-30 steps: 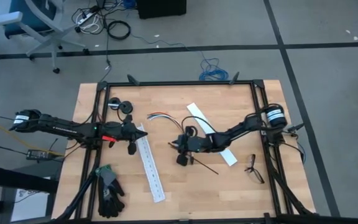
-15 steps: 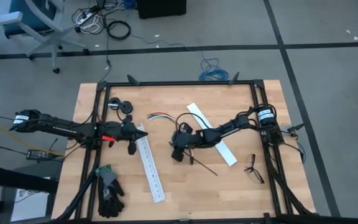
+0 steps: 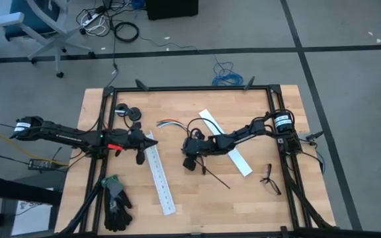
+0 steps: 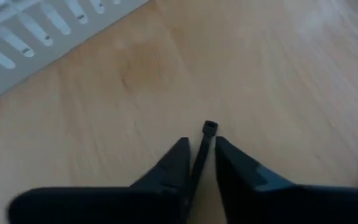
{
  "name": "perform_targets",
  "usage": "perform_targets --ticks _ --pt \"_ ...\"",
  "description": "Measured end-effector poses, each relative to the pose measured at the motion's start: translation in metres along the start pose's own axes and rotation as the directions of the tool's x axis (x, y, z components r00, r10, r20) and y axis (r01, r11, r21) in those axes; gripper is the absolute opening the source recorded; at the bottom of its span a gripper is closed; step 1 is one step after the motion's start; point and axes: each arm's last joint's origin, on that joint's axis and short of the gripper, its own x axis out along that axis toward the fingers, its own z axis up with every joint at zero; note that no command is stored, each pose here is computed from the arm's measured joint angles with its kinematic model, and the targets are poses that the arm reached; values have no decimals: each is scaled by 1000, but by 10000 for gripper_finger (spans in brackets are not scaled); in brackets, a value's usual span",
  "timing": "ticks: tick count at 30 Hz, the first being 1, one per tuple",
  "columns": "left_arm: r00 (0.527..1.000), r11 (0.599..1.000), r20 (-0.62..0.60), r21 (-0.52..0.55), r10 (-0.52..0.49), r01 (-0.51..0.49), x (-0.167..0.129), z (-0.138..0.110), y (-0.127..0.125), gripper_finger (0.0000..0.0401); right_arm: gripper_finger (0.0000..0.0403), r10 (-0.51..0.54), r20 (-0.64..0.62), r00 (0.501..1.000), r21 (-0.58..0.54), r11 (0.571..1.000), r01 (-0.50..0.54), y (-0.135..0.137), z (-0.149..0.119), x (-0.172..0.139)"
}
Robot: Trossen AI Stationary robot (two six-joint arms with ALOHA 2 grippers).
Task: Ziptie cables
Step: Wrap the cables together using the black zip tie
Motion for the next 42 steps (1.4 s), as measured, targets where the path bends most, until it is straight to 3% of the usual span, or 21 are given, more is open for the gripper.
perform_targets --ticks 3,13,21,32,42 --pt "1000 1000 22 -2 -4 4 0 2 0 6 9 -11 0 1000 -33 999 11 -1 0 0" --pt "999 1000 49 -5 -9 9 0 5 -1 6 0 -62 89 994 -105 992 72 11 3 -7" --pt "997 1000 73 -9 -14 14 0 7 -1 6 0 -113 231 966 -150 977 150 28 24 -42" --pt "987 998 155 -52 -28 36 -1 15 -3 6 0 -237 400 886 -188 924 332 51 41 -101" --pt "988 995 153 -83 -33 46 3 14 -4 22 0 -398 410 820 -185 845 502 58 34 -149"
